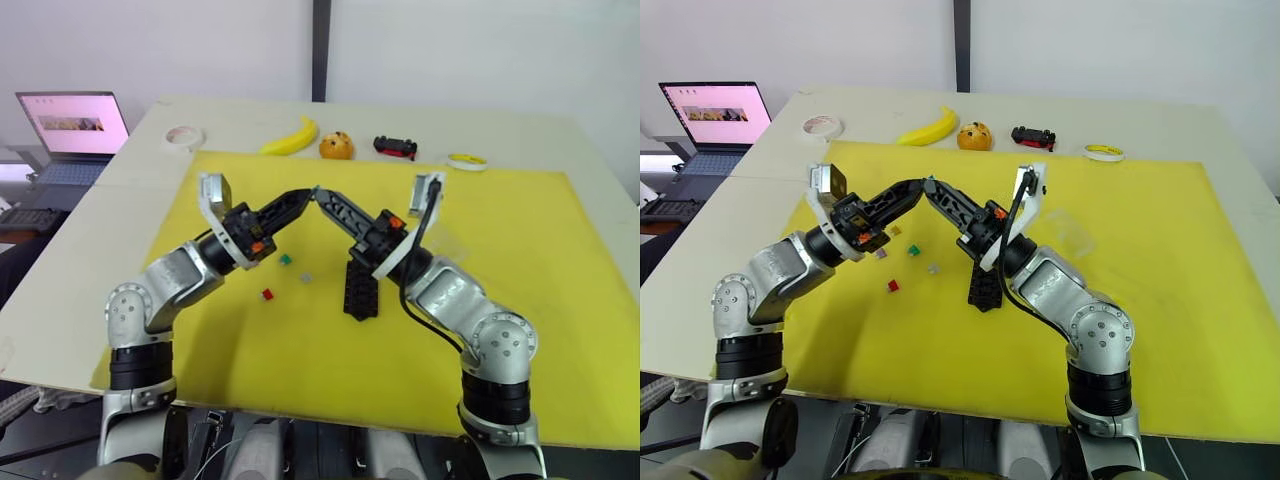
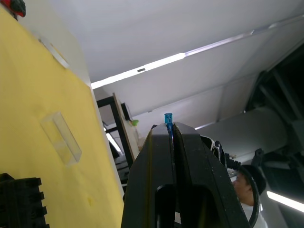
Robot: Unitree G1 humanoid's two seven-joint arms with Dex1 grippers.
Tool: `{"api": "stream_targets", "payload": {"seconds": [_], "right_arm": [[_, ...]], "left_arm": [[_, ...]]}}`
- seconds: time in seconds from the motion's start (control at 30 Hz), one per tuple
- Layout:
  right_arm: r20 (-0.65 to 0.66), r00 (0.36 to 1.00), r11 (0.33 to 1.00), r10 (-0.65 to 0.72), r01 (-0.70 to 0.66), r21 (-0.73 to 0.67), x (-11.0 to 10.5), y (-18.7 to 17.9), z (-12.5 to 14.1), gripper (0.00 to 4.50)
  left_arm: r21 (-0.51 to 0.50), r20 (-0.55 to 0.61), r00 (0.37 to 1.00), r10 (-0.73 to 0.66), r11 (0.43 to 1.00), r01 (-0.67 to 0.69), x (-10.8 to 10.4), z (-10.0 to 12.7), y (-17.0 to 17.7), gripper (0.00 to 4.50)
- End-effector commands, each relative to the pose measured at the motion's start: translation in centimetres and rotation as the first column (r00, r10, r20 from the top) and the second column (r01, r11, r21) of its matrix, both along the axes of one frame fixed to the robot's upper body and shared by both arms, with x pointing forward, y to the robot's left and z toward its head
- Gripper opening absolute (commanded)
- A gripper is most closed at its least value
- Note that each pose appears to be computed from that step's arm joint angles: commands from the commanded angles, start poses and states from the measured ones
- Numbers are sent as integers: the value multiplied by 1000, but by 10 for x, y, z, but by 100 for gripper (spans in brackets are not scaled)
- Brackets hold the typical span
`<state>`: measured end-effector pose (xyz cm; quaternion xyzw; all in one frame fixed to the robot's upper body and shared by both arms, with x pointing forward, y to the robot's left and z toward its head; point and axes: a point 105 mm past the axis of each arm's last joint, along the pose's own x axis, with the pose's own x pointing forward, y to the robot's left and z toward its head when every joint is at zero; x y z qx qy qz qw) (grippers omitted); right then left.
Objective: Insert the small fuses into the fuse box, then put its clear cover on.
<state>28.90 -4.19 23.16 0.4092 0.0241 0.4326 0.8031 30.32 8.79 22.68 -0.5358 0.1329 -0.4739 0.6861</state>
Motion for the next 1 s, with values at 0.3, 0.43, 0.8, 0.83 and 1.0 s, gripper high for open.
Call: {"api": "stream_targets", "payload": {"seconds": [0.3, 0.43, 0.8, 0.83, 1.0], "right_arm": [[42, 999, 999, 22, -23, 36, -10, 4, 13, 221], [35, 999, 999, 16, -17, 38, -9, 3, 12, 221], [36, 999, 999, 12, -14, 50, -8, 3, 13, 39], [37, 999, 999, 12, -14, 51, -9, 3, 13, 4], [40, 999, 998, 13, -16, 56, -9, 3, 14, 4]], "left_arm": [[-25, 40, 999, 9, 1000, -8, -3, 12, 0, 0], [-28, 44, 999, 4, 1000, -3, -5, 12, -1, 0], [-25, 44, 999, -3, 1000, 4, -6, 11, -3, 0], [-23, 43, 999, -5, 1000, 6, -6, 11, -3, 0], [-22, 34, 999, -4, 1000, 5, -5, 9, -2, 0]]}}
